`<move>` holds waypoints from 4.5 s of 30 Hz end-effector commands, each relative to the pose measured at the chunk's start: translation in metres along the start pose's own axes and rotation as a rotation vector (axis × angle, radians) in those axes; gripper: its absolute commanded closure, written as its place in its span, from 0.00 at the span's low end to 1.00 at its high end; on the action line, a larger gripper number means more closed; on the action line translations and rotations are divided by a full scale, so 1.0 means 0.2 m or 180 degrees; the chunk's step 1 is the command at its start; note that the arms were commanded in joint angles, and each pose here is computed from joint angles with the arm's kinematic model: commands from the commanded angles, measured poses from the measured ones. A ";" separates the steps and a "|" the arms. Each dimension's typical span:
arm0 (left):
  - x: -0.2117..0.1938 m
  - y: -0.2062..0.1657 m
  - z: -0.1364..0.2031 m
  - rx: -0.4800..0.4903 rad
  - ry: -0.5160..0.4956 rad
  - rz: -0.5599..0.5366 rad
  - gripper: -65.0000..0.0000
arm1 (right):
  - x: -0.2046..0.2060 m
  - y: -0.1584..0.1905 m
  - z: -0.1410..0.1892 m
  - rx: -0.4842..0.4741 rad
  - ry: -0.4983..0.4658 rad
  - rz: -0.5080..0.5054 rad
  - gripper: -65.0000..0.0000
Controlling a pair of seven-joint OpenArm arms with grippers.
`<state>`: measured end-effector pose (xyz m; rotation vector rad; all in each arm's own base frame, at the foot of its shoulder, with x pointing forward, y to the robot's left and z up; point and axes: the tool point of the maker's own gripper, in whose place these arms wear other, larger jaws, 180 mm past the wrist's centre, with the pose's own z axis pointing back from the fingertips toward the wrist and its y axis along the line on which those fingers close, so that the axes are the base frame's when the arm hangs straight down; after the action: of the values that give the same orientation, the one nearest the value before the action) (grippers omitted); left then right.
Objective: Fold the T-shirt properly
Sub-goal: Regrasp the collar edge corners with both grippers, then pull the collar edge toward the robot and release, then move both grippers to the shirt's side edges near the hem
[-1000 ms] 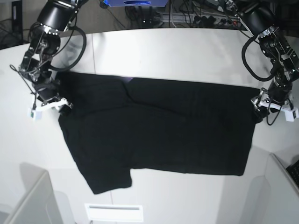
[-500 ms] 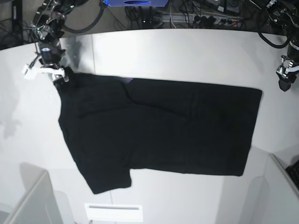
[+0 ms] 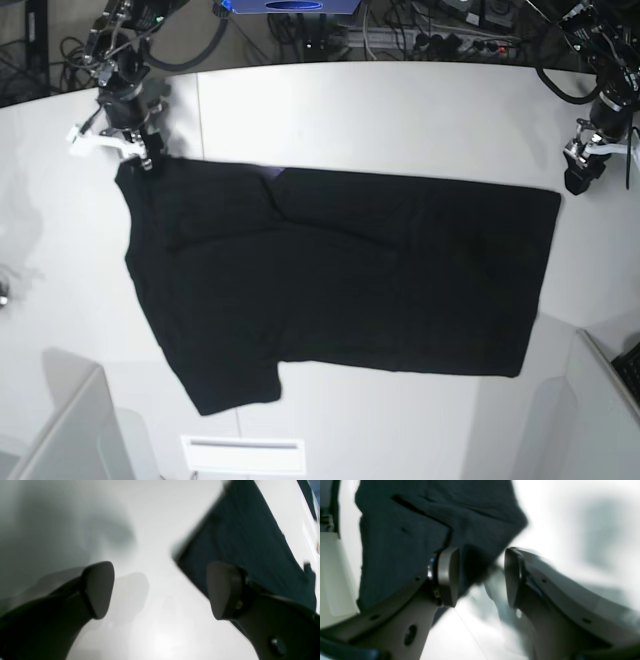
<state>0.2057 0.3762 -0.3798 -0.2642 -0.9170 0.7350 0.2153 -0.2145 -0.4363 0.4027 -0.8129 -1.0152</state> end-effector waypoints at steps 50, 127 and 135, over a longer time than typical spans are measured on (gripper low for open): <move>-0.14 -0.18 -0.26 -0.0140 0.0491 -0.0404 1.00 | 0.08 -0.07 -0.02 -0.0115 -0.0032 0.0053 1.00; 0.41 0.16 0.49 0.0826 -0.0557 -0.1040 0.22 | 0.50 -0.08 0.41 -0.0167 -0.0298 0.0939 0.55; 0.57 -0.20 0.27 0.0288 -0.0660 -0.1447 0.22 | 0.58 0.36 0.22 0.0490 -0.0270 0.1462 0.55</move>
<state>0.2215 0.4158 -0.2732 0.0879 -1.0382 0.4041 0.2498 -0.2729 -0.3286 0.2866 -0.9553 -0.5673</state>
